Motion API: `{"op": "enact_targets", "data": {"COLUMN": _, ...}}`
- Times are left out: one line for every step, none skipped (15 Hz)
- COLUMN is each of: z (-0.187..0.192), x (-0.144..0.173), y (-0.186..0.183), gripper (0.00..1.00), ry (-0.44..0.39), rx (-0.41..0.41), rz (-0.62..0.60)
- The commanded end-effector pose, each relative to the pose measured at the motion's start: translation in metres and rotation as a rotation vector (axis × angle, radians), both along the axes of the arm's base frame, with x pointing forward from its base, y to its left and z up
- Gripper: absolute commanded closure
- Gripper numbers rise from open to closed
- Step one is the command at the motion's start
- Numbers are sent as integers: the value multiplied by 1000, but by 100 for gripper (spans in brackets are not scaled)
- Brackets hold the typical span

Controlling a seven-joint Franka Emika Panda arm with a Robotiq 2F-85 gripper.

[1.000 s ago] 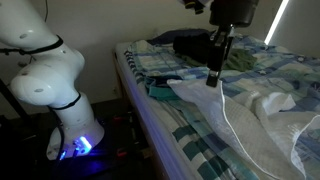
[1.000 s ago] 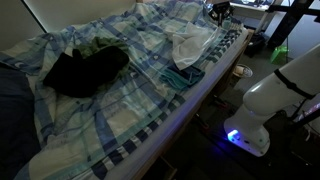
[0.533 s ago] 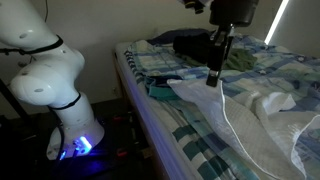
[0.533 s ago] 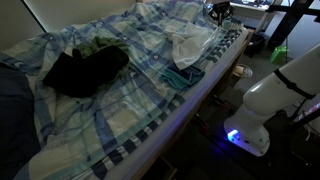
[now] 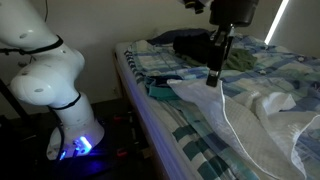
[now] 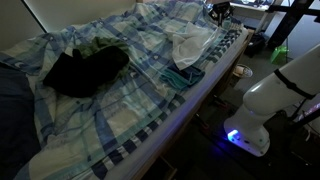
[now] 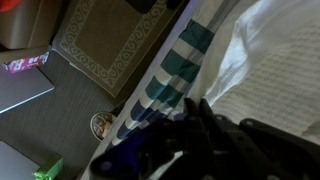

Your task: Unravel the towel

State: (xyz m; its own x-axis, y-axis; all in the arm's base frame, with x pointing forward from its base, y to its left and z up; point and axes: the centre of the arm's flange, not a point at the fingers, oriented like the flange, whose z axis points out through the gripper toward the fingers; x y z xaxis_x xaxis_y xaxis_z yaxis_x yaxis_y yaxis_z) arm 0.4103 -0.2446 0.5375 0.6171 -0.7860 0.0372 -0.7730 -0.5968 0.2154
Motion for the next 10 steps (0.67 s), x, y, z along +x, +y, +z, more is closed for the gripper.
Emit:
{"op": "enact_targets", "data": {"z": 0, "x": 0, "y": 0, "gripper": 93, "ry": 0, "rx": 0, "rz": 0}}
{"op": "enact_targets", "data": {"z": 0, "x": 0, "y": 0, "gripper": 98, "ry": 0, "rx": 0, "rz": 0}}
{"op": "enact_targets", "data": {"z": -1, "x": -5, "y": 0, "gripper": 98, "ry": 3, "rx": 0, "rz": 1}}
{"op": "enact_targets", "data": {"z": -3, "x": -11, "y": -1, "gripper": 98, "ry": 9, "rx": 0, "rz": -4}}
{"op": "enact_targets", "data": {"z": -4, "x": -16, "y": -3, "gripper": 98, "ry": 14, "rx": 4, "rz": -8}}
{"op": "enact_targets", "data": {"z": -8, "x": -22, "y": -6, "gripper": 98, "ry": 22, "rx": 7, "rz": -17}}
{"op": "enact_targets", "data": {"z": -12, "x": -26, "y": -10, "gripper": 98, "ry": 29, "rx": 10, "rz": -28}}
{"op": "enact_targets", "data": {"z": -16, "x": -31, "y": -16, "gripper": 98, "ry": 38, "rx": 14, "rz": -43}}
{"op": "enact_targets", "data": {"z": -20, "x": -36, "y": -20, "gripper": 98, "ry": 48, "rx": 17, "rz": -55}}
{"op": "enact_targets", "data": {"z": -24, "x": -40, "y": -25, "gripper": 98, "ry": 59, "rx": 18, "rz": -70}}
